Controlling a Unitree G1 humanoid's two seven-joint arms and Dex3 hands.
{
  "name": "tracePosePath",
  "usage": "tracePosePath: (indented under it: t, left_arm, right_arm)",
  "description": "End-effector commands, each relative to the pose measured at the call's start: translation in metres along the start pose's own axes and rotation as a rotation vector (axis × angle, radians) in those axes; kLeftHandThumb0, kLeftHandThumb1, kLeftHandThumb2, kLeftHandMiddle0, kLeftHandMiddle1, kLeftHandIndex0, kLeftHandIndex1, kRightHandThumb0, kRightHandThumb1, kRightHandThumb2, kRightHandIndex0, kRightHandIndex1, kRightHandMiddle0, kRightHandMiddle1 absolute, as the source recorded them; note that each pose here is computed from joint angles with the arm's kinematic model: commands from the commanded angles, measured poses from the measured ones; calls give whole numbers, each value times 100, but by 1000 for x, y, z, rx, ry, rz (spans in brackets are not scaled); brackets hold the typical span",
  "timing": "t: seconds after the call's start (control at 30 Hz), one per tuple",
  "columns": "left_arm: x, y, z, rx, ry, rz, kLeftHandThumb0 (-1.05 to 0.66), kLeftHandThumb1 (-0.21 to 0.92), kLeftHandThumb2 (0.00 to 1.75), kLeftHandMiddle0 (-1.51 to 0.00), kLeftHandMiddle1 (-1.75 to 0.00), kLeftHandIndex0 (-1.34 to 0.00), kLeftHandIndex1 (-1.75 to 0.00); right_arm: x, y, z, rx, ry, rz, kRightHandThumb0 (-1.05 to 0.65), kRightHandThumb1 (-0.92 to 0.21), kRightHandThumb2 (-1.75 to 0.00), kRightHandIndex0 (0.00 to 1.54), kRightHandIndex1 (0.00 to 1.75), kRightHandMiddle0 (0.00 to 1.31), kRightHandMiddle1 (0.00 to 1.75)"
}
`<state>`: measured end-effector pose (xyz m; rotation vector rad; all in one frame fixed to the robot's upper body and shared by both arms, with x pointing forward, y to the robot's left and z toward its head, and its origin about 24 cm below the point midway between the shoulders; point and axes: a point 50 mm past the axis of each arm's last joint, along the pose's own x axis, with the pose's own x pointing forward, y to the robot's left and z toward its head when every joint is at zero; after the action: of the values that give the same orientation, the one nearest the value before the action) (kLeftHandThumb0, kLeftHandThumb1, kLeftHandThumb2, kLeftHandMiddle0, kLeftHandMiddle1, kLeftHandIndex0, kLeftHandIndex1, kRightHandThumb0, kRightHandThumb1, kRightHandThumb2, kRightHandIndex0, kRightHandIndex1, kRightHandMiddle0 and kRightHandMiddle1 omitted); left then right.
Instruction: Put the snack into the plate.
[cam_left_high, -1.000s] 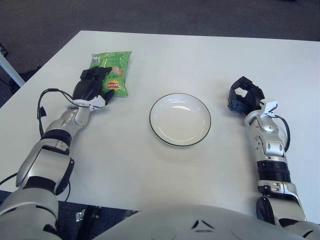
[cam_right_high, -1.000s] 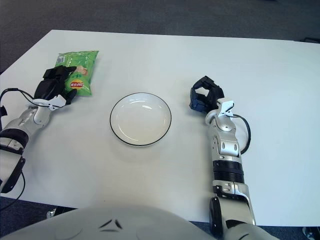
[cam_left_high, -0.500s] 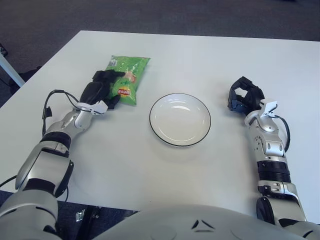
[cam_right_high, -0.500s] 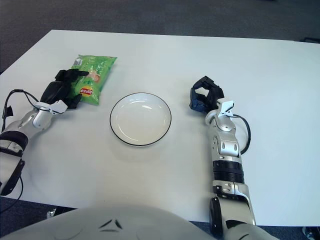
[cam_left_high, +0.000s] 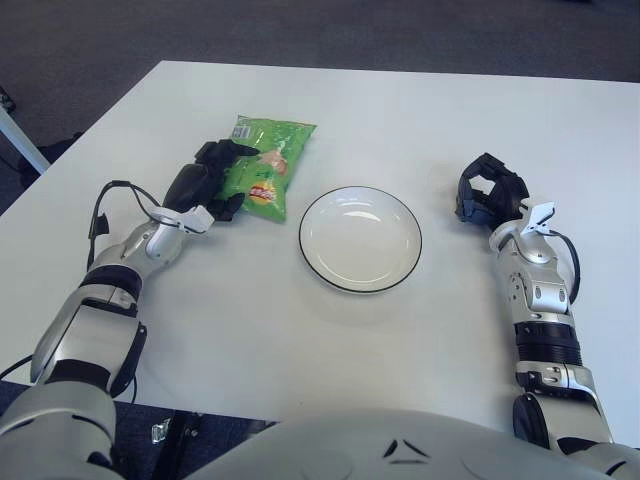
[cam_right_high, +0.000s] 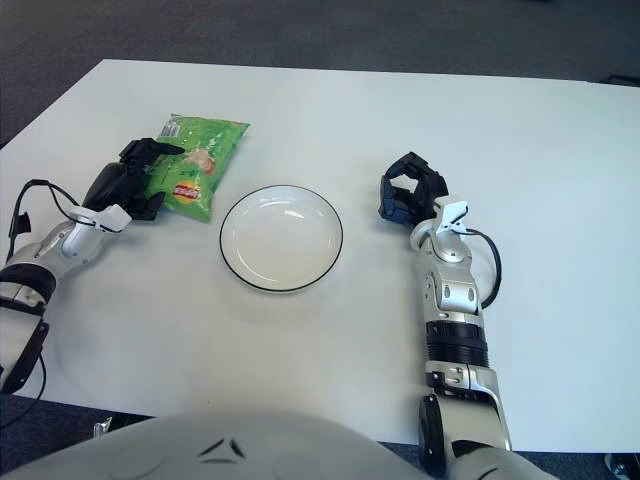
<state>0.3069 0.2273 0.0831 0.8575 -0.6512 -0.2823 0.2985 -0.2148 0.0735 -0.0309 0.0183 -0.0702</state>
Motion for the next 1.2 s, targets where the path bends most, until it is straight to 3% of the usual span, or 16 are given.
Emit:
tracePosePath:
  t: [0.0, 0.2, 0.67, 1.03, 1.17]
  left_arm:
    - [-2, 2, 3, -10, -31, 15, -89, 92, 89, -29, -107, -6, -137]
    - [2, 3, 25, -58, -187, 56, -90, 92, 88, -36, -115, -9, -140]
    - [-6, 6, 19, -62, -123, 71, -87, 92, 94, -46, -120, -18, -145]
    - [3, 13, 23, -72, -159, 130, -78, 92, 81, -49, -124, -26, -146]
    - [5, 20, 23, -59, -164, 150, -71, 86, 83, -49, -124, -28, -145]
  right_arm:
    - [-10, -1, -27, 5, 128, -2, -46, -40, -122, 129, 175, 55, 175]
    - [-10, -1, -27, -1, 128, -1, -46, -40, -122, 130, 175, 55, 175]
    - [-8, 0, -26, 5, 130, 1, -46, -40, -122, 129, 175, 55, 175]
    - [-8, 0, -26, 4, 129, 2, -46, -40, -122, 129, 175, 55, 175]
    - [-8, 0, -26, 5, 129, -3, -46, -40, -122, 129, 175, 55, 175]
